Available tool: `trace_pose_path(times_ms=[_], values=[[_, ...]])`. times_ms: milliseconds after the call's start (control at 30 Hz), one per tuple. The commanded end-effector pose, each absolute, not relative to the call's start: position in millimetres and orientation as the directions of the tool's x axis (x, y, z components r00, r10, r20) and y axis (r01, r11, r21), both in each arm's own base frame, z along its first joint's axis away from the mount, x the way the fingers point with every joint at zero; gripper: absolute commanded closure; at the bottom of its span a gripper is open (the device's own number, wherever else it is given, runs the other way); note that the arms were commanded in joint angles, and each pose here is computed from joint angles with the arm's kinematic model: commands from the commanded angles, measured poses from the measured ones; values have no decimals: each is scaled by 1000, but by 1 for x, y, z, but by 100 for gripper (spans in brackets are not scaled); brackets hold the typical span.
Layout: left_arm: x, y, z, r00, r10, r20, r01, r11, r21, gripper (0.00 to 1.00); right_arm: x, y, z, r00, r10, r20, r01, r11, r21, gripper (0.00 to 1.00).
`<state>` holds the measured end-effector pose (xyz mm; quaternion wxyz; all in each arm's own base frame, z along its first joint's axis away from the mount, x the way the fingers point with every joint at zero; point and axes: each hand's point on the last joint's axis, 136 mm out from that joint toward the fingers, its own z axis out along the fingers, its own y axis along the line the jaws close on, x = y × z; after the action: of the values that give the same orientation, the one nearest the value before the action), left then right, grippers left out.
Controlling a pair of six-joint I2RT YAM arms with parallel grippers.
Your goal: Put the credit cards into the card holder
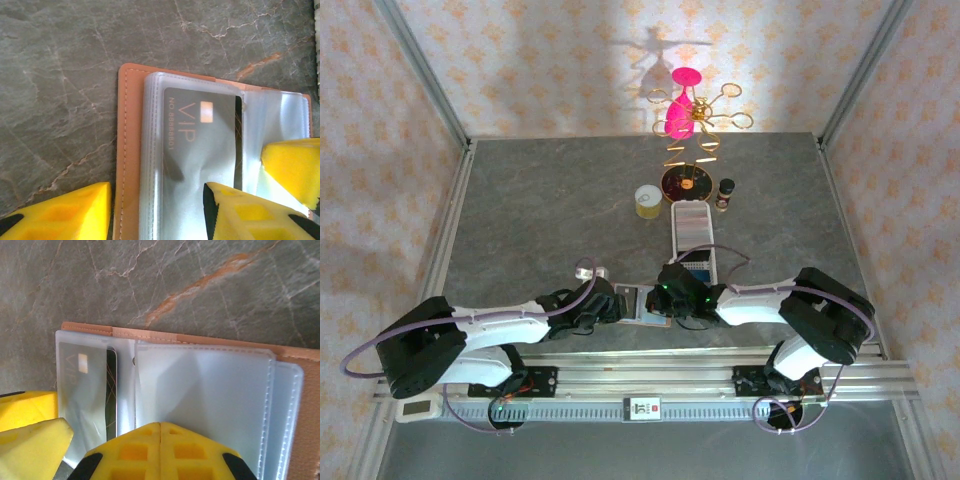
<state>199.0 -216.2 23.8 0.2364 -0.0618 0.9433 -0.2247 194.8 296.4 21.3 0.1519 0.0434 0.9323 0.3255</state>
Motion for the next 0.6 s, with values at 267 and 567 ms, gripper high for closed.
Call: trace_pose_path(times_ms=[267, 567], values=[[189, -235, 48, -911, -196, -362, 31, 845, -534, 51, 181, 271, -6, -953, 195, -231, 32, 826, 563, 100], [199, -236, 68, -878, -277, -391, 13, 802, -597, 55, 180, 273, 1, -951, 202, -232, 25, 802, 597, 100]])
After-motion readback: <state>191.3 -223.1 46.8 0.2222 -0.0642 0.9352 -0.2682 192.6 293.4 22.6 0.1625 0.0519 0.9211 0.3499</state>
